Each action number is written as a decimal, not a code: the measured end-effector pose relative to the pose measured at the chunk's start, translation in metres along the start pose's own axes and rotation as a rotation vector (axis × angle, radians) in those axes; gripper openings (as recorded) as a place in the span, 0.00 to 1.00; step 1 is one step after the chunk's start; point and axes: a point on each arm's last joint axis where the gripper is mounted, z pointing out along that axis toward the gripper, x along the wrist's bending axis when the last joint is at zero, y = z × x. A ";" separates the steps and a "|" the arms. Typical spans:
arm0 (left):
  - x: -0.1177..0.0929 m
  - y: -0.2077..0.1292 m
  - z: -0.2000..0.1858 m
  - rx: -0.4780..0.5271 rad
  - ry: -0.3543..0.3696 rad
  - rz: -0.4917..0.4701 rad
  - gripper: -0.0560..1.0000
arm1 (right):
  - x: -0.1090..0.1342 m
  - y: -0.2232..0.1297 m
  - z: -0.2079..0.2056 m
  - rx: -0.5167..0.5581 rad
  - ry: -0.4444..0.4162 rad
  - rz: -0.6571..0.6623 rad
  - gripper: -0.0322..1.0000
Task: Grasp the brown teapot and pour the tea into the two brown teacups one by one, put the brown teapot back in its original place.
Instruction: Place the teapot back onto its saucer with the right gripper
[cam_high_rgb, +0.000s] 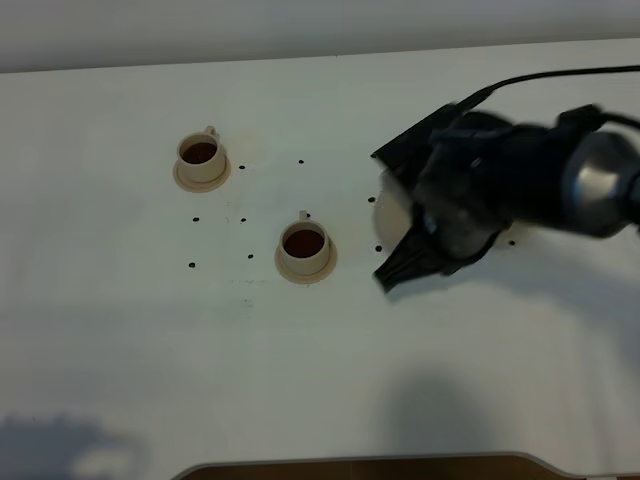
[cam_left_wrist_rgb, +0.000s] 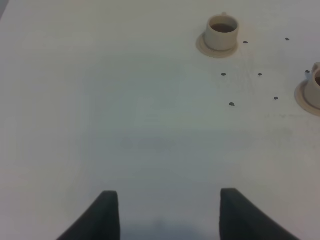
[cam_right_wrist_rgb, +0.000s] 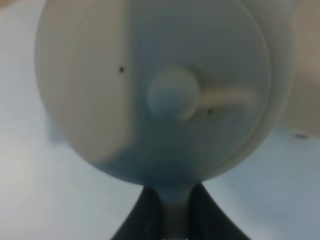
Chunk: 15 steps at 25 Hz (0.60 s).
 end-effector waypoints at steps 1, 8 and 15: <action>0.000 0.000 0.000 0.000 0.000 0.000 0.51 | -0.013 0.001 0.003 0.005 -0.009 0.037 0.14; 0.000 0.000 0.000 0.000 0.000 -0.002 0.51 | -0.087 0.003 0.019 -0.025 0.008 0.263 0.14; 0.000 0.000 0.000 0.000 0.000 -0.002 0.51 | -0.110 -0.005 0.047 0.036 0.047 0.319 0.14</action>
